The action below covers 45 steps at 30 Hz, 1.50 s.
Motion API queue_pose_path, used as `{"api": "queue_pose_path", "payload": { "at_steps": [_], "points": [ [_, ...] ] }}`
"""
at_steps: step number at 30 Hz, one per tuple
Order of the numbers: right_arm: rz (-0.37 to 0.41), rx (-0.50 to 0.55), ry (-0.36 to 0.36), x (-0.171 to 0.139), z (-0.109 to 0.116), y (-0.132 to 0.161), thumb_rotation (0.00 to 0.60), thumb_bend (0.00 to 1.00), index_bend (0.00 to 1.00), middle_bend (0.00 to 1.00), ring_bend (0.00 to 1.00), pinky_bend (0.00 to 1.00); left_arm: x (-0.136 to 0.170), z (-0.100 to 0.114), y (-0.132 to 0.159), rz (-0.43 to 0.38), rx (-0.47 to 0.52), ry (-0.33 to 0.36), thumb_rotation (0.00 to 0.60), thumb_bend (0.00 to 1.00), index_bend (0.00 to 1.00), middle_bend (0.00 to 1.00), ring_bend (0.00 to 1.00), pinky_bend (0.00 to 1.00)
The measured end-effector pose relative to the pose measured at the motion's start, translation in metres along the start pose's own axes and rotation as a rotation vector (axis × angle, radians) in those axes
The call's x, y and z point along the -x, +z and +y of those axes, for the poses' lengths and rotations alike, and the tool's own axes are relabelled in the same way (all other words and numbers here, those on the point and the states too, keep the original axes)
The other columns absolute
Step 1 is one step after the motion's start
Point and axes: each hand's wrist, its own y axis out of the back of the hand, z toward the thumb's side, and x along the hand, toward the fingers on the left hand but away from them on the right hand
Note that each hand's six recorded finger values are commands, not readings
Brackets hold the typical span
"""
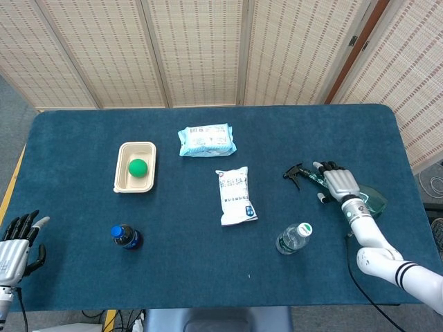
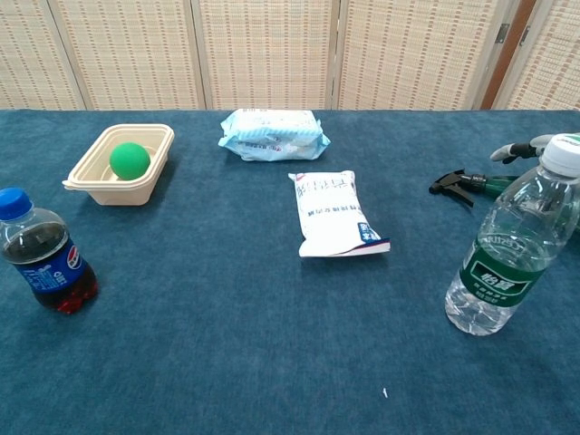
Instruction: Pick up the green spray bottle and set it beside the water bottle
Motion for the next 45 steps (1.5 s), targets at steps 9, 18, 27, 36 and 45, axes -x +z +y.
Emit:
{"api": "queue_pose_path", "payload": {
  "at_steps": [9,18,27,36,45],
  "points": [
    [-0.002,-0.083,0.046,0.003,-0.001,-0.001,0.600,0.26,0.00,0.13,0.03,0.19,-0.003,-0.003,0.001,-0.005,0.001,-0.009,0.600,0.61,0.14,0.05,0.00,0.00],
    [-0.006,-0.094,0.049,0.004,0.002,0.004,0.600,0.26,0.03,0.15,0.04,0.19,-0.004,-0.007,-0.002,-0.005,0.008,-0.014,0.600,0.61,0.14,0.05,0.00,0.00],
    [-0.008,-0.095,0.055,0.008,0.000,0.008,0.600,0.27,0.09,0.18,0.05,0.19,-0.004,-0.009,-0.007,0.002,0.015,-0.020,0.600,0.61,0.14,0.05,0.00,0.00],
    [-0.011,-0.094,0.056,0.009,-0.002,0.009,0.600,0.27,0.20,0.20,0.05,0.19,-0.004,-0.011,-0.011,0.006,0.023,-0.020,0.600,0.61,0.14,0.05,0.00,0.00],
    [-0.008,-0.101,0.055,0.010,-0.002,0.012,0.600,0.27,0.23,0.22,0.06,0.19,-0.003,-0.014,-0.013,0.010,0.025,-0.025,0.600,0.61,0.14,0.05,0.00,0.00]
  ]
}}
